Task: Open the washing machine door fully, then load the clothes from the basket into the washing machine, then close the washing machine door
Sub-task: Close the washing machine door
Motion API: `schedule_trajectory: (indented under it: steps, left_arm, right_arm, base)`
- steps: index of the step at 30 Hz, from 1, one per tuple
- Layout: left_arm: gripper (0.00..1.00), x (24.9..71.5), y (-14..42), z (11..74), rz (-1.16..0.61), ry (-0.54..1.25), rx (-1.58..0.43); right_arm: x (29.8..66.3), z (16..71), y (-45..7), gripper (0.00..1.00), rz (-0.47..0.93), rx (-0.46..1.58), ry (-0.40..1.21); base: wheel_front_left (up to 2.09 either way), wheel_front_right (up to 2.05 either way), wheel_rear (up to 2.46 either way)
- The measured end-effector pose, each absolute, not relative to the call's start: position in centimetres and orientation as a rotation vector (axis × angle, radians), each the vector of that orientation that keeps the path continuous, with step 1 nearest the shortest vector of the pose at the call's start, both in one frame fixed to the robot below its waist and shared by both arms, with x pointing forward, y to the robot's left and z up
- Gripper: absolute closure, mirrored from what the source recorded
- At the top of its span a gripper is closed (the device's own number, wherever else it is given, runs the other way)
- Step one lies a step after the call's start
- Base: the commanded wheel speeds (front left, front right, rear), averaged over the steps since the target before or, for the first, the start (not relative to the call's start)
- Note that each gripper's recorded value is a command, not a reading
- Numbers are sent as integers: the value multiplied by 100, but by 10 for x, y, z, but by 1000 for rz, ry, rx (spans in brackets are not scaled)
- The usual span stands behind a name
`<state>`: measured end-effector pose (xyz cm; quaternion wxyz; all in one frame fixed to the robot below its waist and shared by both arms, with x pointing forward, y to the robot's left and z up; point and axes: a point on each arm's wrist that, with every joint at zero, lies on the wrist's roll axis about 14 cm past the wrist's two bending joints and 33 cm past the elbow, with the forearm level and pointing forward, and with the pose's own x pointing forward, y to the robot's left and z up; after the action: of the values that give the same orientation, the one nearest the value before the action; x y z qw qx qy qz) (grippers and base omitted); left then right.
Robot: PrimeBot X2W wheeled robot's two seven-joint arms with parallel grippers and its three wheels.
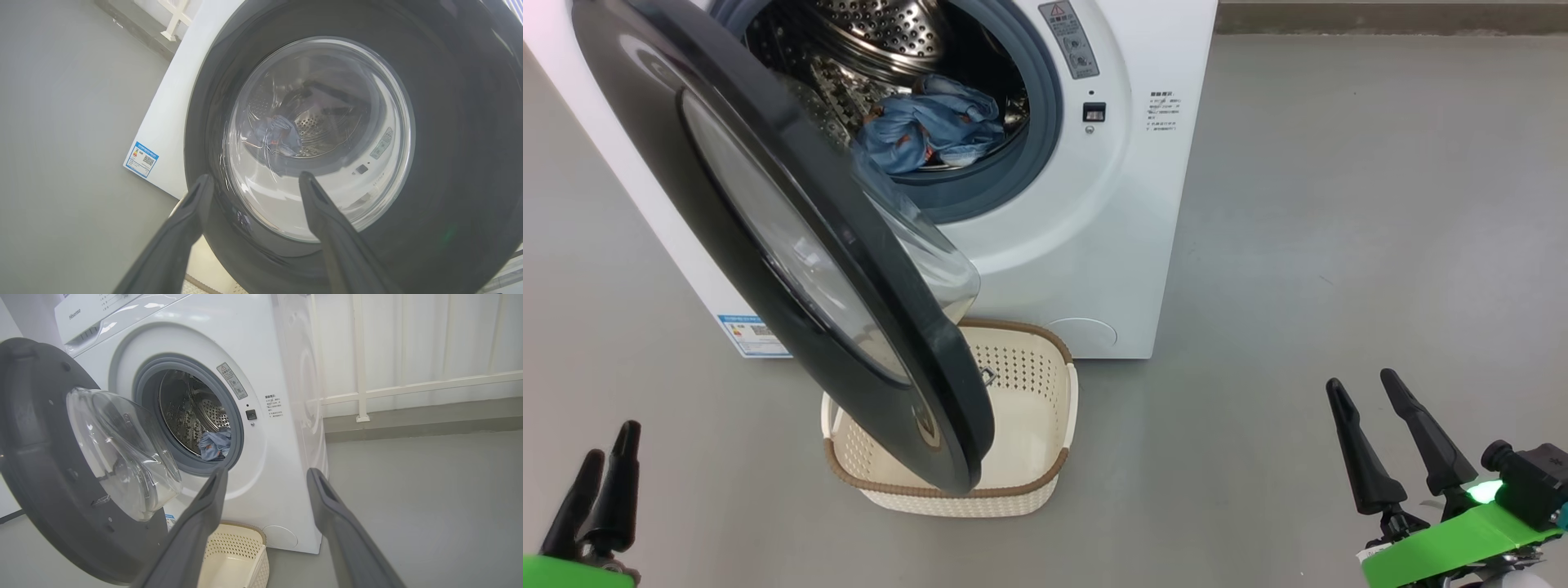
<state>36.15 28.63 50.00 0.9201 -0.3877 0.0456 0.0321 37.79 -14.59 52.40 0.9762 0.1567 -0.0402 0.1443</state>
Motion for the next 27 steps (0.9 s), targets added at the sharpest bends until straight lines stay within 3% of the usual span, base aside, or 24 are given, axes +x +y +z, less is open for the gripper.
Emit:
schedule_trajectory:
  steps: [27]
  left_arm:
    - [0, 348, 298, 497, 89, 6, -466]
  right_arm:
    - [379, 526, -142, 0, 305, 312, -84]
  base:
    - [0, 0, 0]
